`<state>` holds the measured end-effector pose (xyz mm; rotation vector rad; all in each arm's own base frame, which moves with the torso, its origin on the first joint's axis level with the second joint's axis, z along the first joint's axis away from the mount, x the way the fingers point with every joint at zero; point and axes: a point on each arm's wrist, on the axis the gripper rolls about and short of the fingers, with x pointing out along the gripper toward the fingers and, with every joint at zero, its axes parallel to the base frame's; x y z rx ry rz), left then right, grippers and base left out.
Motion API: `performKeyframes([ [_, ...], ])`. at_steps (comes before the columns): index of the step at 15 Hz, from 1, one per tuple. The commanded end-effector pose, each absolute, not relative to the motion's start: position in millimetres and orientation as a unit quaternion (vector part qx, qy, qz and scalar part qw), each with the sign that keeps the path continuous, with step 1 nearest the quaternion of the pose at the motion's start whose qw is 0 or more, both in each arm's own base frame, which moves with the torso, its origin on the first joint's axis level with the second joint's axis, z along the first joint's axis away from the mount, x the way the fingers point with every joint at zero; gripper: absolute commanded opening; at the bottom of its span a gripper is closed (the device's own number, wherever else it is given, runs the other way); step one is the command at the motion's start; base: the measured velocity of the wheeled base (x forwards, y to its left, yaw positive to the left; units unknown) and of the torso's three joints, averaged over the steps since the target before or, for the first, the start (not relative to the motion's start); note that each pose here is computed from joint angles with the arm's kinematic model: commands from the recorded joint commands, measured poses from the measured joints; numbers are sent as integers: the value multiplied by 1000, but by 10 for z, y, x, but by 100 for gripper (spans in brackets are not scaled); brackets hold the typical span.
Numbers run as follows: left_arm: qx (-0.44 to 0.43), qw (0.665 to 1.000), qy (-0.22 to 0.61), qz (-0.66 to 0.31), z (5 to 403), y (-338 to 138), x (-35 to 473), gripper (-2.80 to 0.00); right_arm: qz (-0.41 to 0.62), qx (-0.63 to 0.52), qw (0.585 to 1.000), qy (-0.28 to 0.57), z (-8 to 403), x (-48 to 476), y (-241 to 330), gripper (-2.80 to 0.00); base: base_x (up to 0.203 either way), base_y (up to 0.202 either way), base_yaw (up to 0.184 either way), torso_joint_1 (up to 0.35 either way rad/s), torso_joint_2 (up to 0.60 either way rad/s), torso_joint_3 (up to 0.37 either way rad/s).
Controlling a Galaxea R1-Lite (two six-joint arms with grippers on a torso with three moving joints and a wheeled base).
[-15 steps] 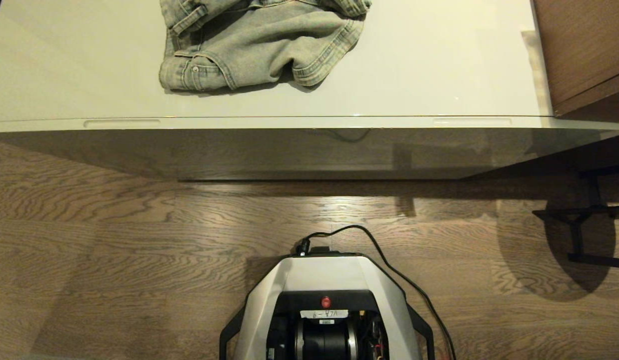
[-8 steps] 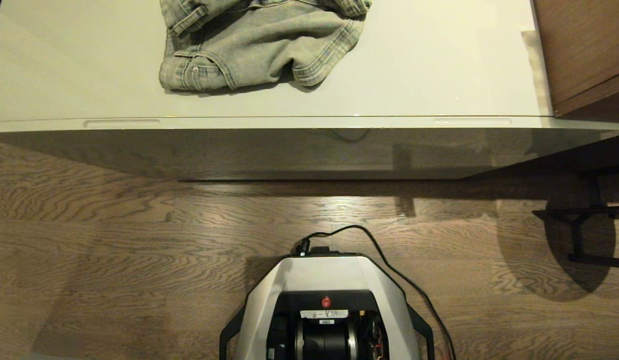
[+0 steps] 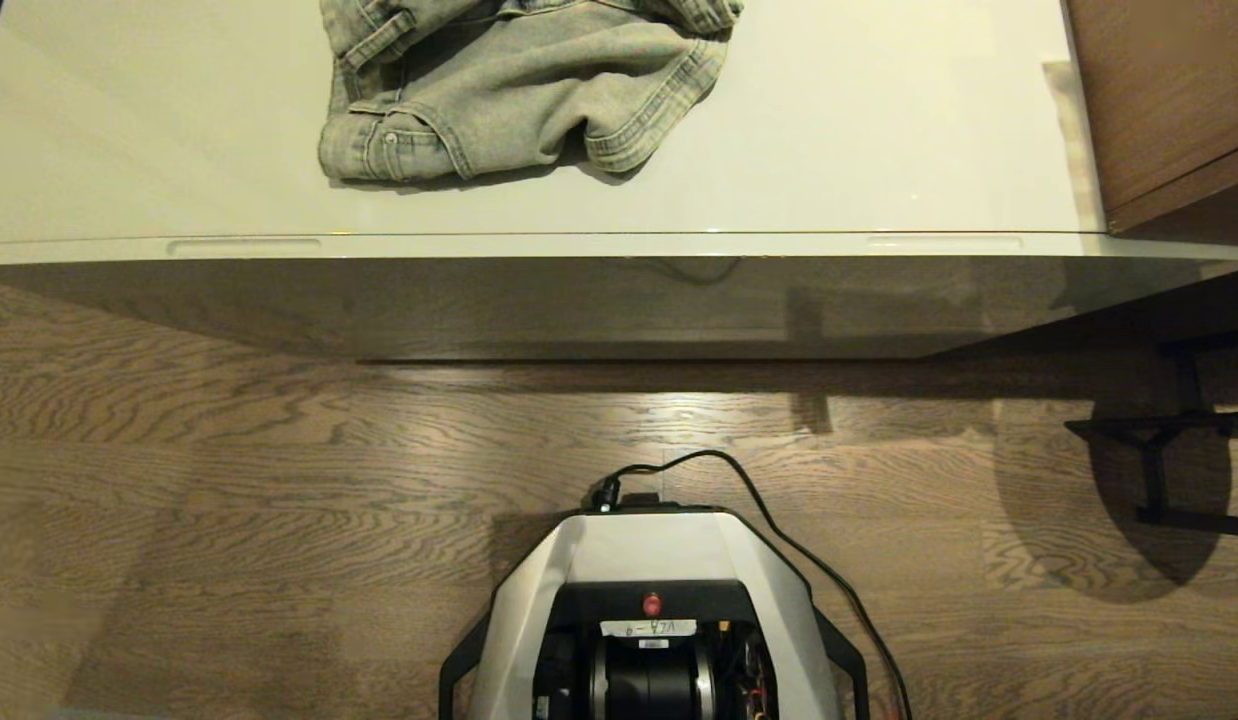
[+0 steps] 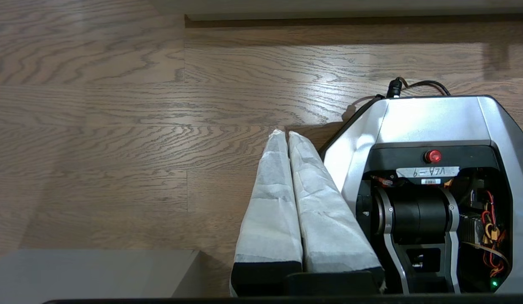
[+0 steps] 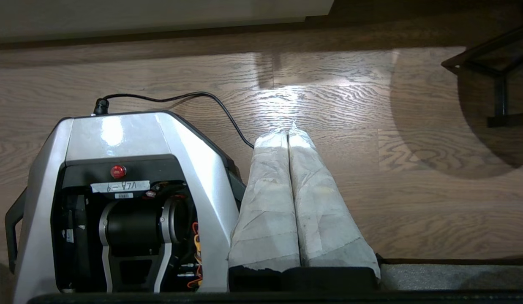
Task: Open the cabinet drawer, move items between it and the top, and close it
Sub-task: Open the drawer
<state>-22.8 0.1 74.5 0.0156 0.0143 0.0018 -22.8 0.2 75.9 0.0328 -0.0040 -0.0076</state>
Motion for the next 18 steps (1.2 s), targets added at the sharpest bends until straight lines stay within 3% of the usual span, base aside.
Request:
performKeyframes([
  [1,4,1000,6,1,744,1,-227,-280,-5,18,1000,-2,755,-227,2,-280,0,0,0,0,0,0],
  [7,3,1000,6,1,744,1,-227,-280,3,-2,1000,7,1040,-390,7,-280,0,0,0,0,0,0],
  [11,3,1000,6,1,744,1,-227,-280,53,-18,996,-70,1794,-1040,34,-280,0,0,0,0,0,0],
  [18,3,1000,6,1,744,1,-227,-280,50,-26,987,-149,2236,-1499,40,-280,0,0,0,0,0,0],
])
